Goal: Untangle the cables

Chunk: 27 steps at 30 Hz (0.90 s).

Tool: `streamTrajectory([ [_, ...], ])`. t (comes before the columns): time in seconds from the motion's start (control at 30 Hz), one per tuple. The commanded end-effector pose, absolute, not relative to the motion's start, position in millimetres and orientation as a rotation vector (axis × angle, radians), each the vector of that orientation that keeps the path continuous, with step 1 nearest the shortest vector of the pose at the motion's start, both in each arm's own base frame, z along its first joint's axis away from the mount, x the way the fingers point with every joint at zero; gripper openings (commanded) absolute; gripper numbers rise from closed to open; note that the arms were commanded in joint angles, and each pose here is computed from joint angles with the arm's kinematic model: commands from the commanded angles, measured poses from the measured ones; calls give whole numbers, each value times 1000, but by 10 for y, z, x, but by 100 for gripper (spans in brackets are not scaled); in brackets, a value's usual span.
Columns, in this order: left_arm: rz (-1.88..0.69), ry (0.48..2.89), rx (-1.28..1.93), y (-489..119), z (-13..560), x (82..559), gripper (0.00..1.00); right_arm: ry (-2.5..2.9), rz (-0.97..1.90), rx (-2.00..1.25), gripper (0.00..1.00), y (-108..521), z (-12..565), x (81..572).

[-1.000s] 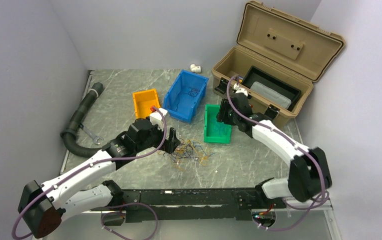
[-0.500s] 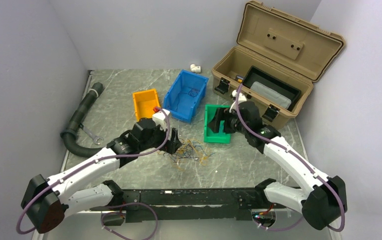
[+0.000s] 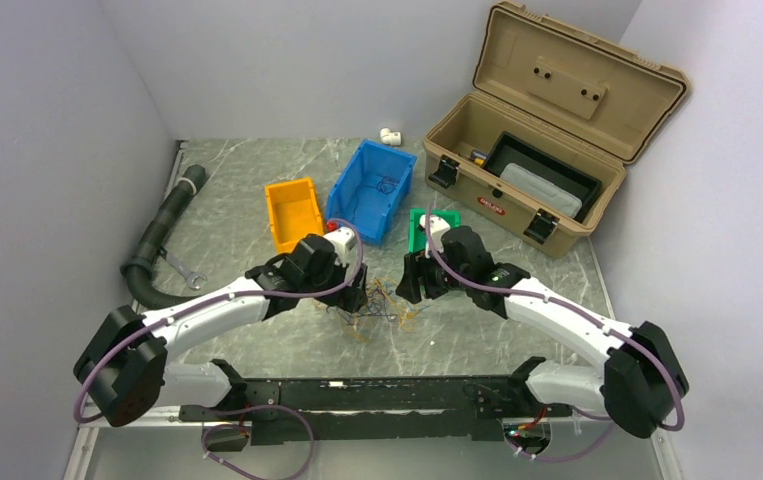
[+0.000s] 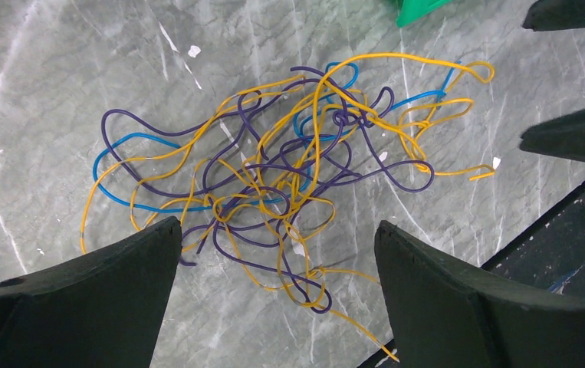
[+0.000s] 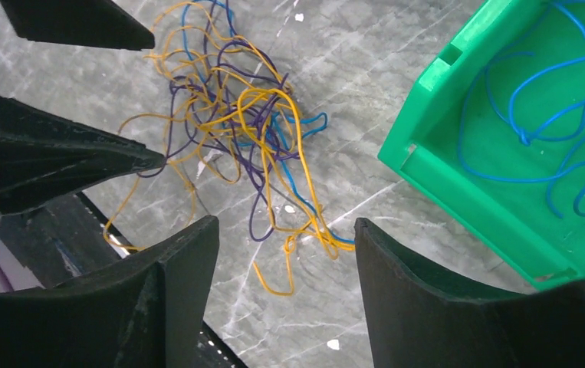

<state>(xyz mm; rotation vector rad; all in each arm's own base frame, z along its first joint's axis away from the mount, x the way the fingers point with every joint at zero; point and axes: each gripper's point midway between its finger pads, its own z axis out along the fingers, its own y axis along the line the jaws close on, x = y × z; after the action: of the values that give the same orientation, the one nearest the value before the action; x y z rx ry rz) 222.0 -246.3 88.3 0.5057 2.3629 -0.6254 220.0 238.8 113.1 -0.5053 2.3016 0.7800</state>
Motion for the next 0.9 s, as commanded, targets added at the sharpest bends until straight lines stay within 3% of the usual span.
streamTrajectory([
  [0.0,-687,2339,489,-2585,962,2254,97,2198,739,-613,65,2537,1215,2410],
  [0.23,-699,2373,472,-2564,786,2190,82,2244,735,-706,48,2761,988,2428],
  [0.3,-701,2377,464,-2549,759,2177,76,2253,727,-709,39,2777,949,2421],
  [0.43,-679,2371,436,-2471,756,2178,72,2242,715,-695,12,2767,1012,2412],
  [0.57,-610,2305,412,-2295,978,2245,73,2176,700,-661,0,2695,1325,2416],
  [0.7,-600,2178,455,-2209,1430,2254,76,2092,754,-676,0,2690,1770,2330],
  [0.87,-692,1931,515,-2217,2113,2182,87,1945,924,-714,0,2797,2523,2119],
])
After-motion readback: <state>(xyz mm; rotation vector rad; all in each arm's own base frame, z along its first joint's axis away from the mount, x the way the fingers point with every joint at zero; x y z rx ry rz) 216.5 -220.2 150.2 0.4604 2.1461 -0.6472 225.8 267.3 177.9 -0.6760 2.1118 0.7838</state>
